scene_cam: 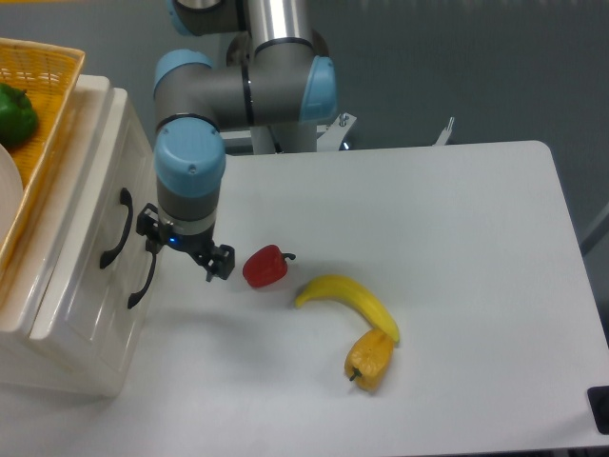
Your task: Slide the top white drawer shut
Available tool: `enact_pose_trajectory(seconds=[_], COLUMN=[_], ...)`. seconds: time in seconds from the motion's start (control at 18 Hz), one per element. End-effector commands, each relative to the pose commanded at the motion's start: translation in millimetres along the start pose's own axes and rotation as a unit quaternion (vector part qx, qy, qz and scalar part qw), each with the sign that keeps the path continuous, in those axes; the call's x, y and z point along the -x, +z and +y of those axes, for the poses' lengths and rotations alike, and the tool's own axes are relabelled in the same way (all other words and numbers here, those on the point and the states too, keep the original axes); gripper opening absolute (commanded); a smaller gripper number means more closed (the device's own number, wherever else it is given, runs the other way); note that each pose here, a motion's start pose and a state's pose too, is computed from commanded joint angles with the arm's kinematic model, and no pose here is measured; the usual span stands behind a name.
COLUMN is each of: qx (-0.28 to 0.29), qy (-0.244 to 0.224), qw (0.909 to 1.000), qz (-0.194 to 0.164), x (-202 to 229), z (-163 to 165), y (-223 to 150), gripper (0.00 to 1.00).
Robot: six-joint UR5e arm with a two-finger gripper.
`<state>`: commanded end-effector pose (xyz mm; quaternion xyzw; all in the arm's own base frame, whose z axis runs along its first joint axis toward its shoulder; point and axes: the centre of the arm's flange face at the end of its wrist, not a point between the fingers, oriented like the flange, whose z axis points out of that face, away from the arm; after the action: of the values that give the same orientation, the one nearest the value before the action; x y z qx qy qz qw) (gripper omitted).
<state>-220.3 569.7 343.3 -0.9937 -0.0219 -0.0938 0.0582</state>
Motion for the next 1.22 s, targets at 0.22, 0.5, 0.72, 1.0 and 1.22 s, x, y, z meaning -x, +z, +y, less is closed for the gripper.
enact_pose_trajectory(seconds=[0.22, 0.5, 0.72, 1.0, 1.22], qx=[-0.014, 0.004, 0.028, 0.031, 0.058], qy=[-0.016, 0.000, 0.041, 0.039, 0.113], qw=[0.9997, 0.9993, 0.9972, 0.9971, 0.9890], qz=[-0.009, -0.038, -0.055, -0.058, -0.076], x=[23, 52, 80, 128, 151], z=[2, 15, 33, 64, 80], y=[-17, -23, -26, -43, -51], gripper=[1.00, 1.00, 1.00, 1.00, 1.00])
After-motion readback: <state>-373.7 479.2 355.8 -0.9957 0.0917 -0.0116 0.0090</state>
